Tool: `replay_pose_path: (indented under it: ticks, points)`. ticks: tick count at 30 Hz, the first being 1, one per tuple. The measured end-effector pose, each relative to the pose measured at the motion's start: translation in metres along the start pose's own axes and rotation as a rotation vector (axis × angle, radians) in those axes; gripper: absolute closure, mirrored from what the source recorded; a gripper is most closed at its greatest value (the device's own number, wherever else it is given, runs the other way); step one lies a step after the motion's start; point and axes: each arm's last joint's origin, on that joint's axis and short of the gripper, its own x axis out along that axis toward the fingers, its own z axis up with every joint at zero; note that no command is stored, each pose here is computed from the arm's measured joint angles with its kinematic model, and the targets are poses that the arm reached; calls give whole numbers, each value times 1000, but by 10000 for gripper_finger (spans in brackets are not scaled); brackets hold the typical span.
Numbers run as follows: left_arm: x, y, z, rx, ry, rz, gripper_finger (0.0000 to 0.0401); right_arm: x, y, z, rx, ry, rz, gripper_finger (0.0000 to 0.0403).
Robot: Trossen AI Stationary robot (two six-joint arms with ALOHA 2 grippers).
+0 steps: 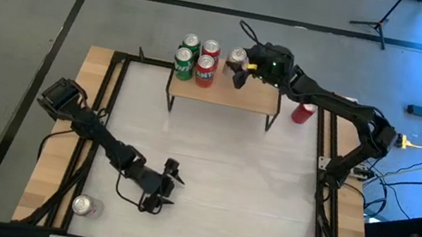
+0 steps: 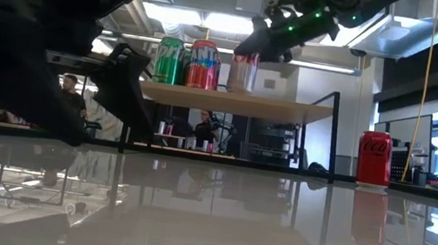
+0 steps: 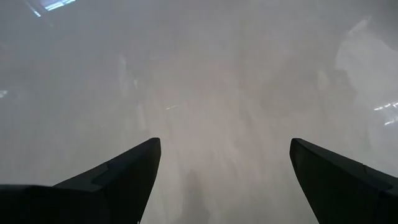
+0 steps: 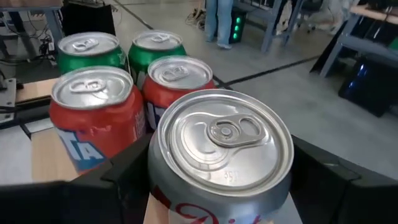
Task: Place canned beverage on shelf
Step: Put the right white soda can on the shelf
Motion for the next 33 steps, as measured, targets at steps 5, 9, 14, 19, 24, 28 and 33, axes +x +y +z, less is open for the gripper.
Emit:
replay_pose_path:
  ticks: [5,9,14,19,24,28,33]
  points:
    - [1,5,0,-13,3,13,53,4,0,-2,-18,-13,-4,115]
    - [2,7,0,-20,1,18,53,11,-4,-7,-9,0,-11,115]
    - [2,7,2,-33,-14,8,53,19,-5,-16,-7,19,-18,115]
    - [2,6,2,-52,-19,5,53,20,-5,-17,1,24,-16,115]
    - [2,6,2,-53,-19,5,53,20,-5,-16,0,19,-16,110]
    - [2,6,2,-53,-19,4,53,23,-5,-18,1,19,-16,77]
    - [2,6,2,-53,-19,5,53,25,-5,-19,-2,10,-16,60]
